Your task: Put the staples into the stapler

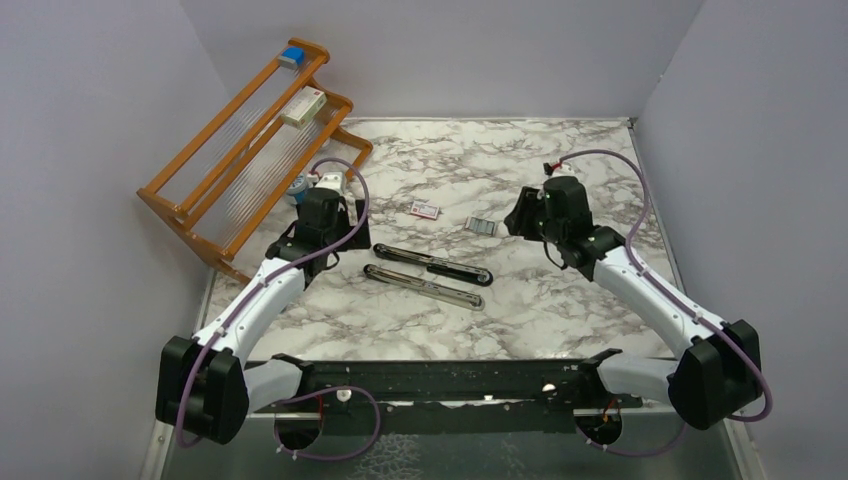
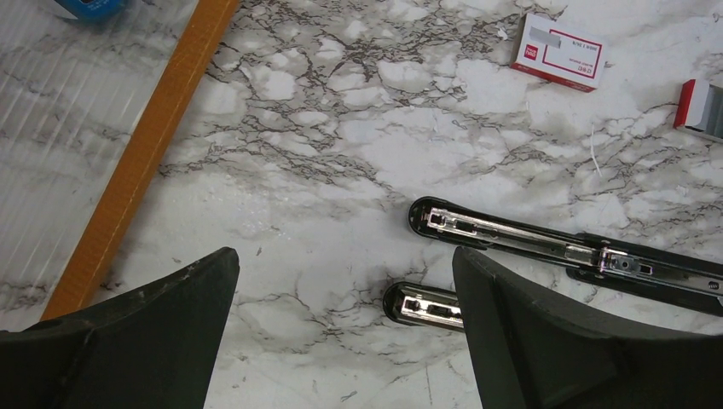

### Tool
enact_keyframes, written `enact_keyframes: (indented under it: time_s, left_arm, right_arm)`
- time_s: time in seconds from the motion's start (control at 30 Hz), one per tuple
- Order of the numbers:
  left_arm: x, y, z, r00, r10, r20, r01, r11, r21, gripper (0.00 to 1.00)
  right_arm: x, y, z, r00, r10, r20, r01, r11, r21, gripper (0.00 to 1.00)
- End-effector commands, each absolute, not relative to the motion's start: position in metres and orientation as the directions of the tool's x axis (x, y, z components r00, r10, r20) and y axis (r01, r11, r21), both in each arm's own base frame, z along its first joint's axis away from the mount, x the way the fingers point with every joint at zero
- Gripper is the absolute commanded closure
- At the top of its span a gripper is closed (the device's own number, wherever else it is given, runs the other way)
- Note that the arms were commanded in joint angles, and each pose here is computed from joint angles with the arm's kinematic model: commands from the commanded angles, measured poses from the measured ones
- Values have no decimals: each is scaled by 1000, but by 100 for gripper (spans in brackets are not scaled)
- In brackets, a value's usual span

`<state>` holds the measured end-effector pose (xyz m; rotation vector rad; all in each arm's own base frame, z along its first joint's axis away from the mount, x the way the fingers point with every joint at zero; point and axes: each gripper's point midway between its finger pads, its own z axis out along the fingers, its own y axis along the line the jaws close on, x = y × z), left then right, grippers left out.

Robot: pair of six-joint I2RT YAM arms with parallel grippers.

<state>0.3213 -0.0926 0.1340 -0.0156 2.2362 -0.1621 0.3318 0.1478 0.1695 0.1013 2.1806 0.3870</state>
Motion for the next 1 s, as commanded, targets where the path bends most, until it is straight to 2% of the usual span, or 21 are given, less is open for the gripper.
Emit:
enact_keyframes:
  time_s: [0.0,0.2,0.4,0.7,0.87,0.97]
  left_arm:
    - [328,-101,154,-573,-45,-819,107,986,-129,1]
    - [344,-94,172,-562,-8,-827,83,994,-66,1]
    - [357,-95,174,-568,11,-823,79,996,-42,1]
    - [339,-90,159,-614,3,-790,63,997,-46,1]
    - [338,-81,152,-627,60,-776,64,998,25,1]
    - [336,-86,149,-640,54,-767,83,997,1,1]
  right_arm:
    - [335,154,167,-590,207,-781,-104,939,327,53]
    - [343,165,151,-634,176,-753,-121,939,322,58]
    - [358,171,145,-640,173,-748,-70,957,281,60]
    - [376,199,128,-669,157,-727,-17,974,226,63]
    - [384,181,105,-695,133,-707,95,991,93,63]
    - [382,166,95,-706,110,-699,138,990,16,63]
